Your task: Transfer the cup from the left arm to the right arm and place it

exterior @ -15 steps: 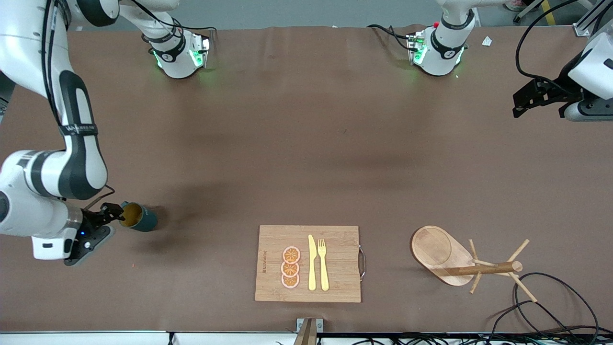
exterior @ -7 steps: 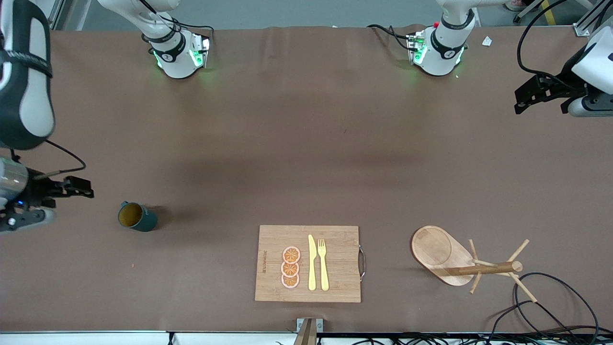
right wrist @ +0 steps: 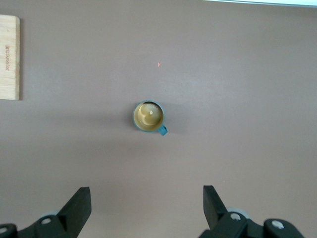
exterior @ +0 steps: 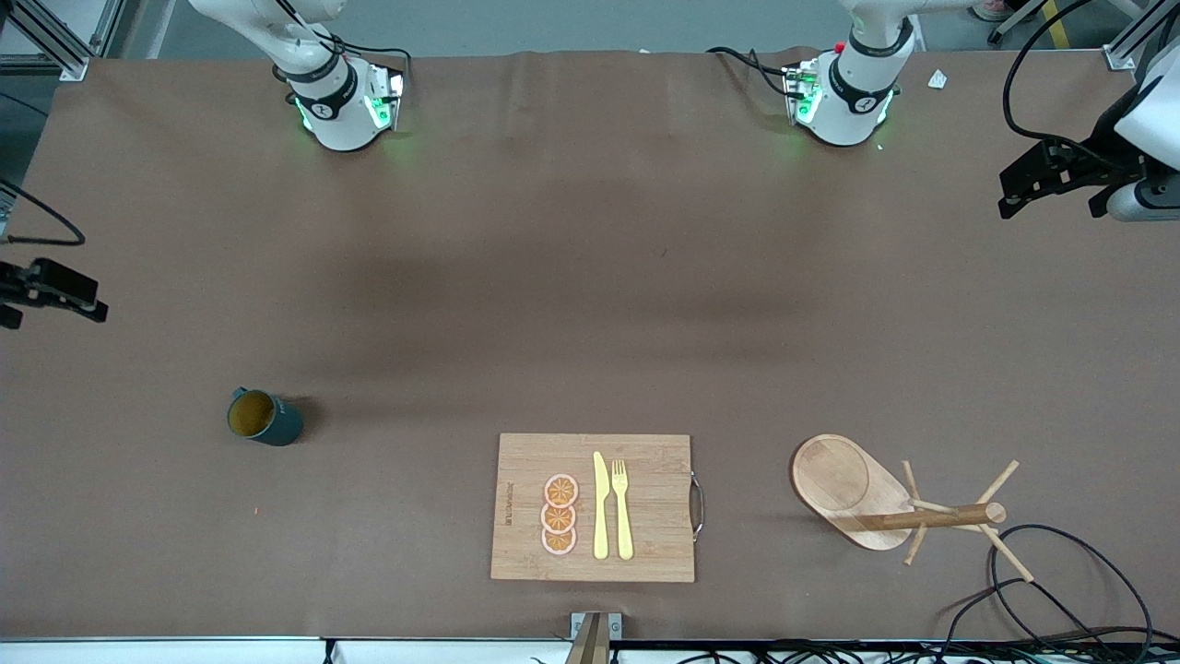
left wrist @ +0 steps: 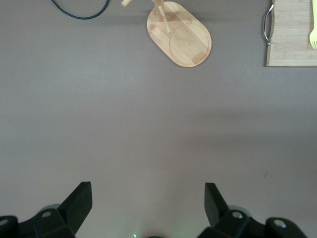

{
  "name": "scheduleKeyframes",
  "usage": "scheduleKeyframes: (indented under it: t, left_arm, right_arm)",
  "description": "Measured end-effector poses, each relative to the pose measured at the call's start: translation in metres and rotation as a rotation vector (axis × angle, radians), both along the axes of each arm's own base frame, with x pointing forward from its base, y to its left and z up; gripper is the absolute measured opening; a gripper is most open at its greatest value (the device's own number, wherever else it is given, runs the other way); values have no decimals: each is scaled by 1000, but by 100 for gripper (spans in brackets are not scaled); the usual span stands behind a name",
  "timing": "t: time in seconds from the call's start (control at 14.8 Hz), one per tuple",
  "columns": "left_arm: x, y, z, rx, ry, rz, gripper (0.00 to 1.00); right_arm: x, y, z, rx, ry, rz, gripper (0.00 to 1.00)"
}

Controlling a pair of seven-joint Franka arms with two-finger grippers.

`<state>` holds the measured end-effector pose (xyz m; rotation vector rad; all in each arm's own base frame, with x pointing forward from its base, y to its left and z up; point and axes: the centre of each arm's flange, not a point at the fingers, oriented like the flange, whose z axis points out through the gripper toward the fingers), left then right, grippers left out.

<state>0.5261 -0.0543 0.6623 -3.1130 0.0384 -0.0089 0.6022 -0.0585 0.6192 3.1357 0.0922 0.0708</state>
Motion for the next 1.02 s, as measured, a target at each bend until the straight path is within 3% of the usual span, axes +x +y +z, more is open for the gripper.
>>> scheduleKeyframes:
  t: [0.54,1.02]
  left_arm:
    - [1,-7,-4,0,9,-13,100]
    - [-1,-5,-5,2,28,-10,100]
  right_arm:
    - [-57,-7,38,9,-25,-31,100]
    - [-59,-8,32,11,-15,-72,100]
